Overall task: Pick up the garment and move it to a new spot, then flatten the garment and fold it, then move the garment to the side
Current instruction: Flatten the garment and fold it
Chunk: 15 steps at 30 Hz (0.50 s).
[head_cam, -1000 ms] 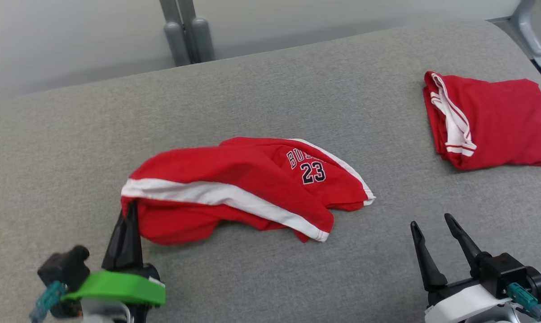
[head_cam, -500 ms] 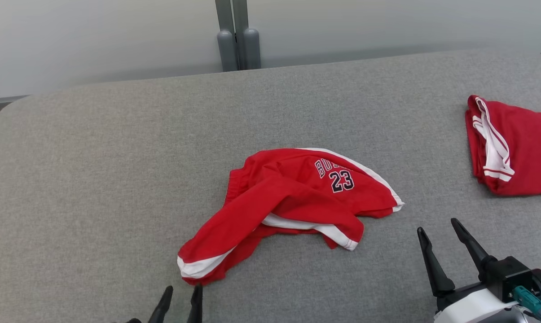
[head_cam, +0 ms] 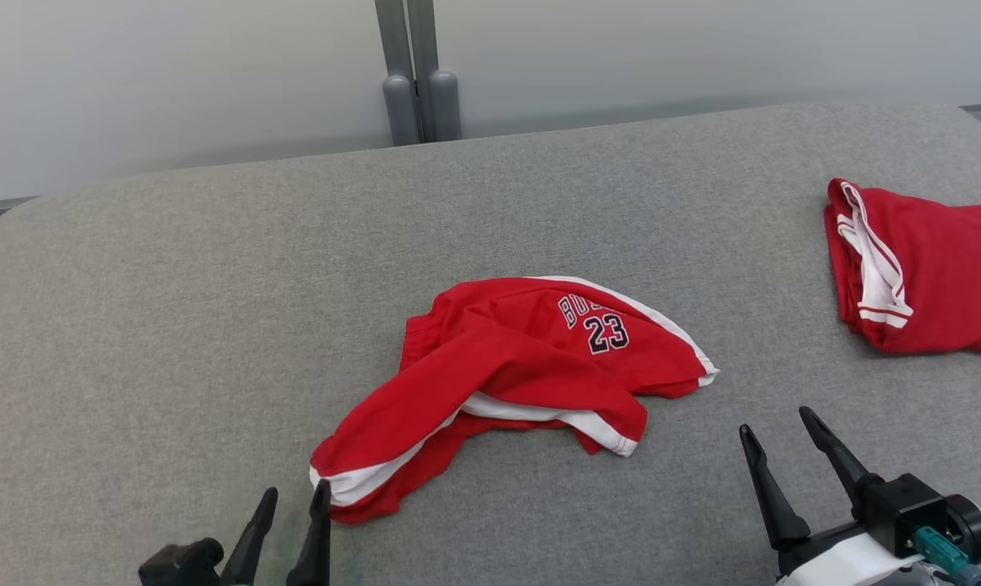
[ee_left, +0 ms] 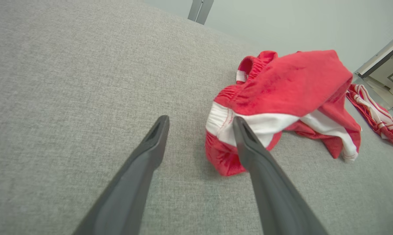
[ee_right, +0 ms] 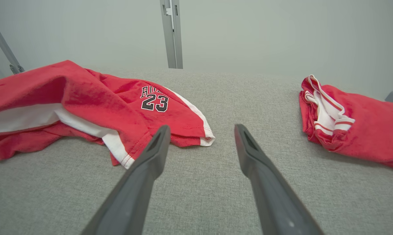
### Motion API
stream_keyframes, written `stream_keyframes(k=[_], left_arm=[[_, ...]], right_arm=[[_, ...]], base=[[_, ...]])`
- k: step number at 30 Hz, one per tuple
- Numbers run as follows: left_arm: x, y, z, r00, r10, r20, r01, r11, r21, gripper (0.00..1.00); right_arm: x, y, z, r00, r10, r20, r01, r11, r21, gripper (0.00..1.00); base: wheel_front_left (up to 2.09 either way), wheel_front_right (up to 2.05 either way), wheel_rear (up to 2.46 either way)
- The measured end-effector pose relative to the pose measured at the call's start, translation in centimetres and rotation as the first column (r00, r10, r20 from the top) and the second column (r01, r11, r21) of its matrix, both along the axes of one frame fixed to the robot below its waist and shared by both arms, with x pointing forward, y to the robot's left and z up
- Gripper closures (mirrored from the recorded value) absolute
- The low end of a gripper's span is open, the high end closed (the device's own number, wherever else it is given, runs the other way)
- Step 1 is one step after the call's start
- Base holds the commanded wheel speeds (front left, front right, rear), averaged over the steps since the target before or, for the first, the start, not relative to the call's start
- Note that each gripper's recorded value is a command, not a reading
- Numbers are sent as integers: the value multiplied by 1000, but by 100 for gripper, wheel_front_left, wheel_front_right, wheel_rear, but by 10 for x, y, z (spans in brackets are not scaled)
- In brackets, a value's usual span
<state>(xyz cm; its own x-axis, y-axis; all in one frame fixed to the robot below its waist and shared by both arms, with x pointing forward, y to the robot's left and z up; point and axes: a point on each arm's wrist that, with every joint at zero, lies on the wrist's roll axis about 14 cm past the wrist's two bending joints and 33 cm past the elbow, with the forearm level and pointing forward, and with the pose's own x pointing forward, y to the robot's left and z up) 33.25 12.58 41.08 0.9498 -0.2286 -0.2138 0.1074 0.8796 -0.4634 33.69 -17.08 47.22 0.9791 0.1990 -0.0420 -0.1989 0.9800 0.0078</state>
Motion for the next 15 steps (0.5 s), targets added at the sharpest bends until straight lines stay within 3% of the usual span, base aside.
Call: stream_keyframes(k=[6,15], left_arm=[[2,-24,-11,993,-109,-37,109,994,-1,0],[11,-34,-13,988,-146,-44,146,989,-10,0]], right_arm=[[0,-3,-4,1000,-18,-15,19,1000,9,0],[4,-4,-8,999,-28,-28,28,999,17,0]], base=[[0,0,0],[0,0,0]])
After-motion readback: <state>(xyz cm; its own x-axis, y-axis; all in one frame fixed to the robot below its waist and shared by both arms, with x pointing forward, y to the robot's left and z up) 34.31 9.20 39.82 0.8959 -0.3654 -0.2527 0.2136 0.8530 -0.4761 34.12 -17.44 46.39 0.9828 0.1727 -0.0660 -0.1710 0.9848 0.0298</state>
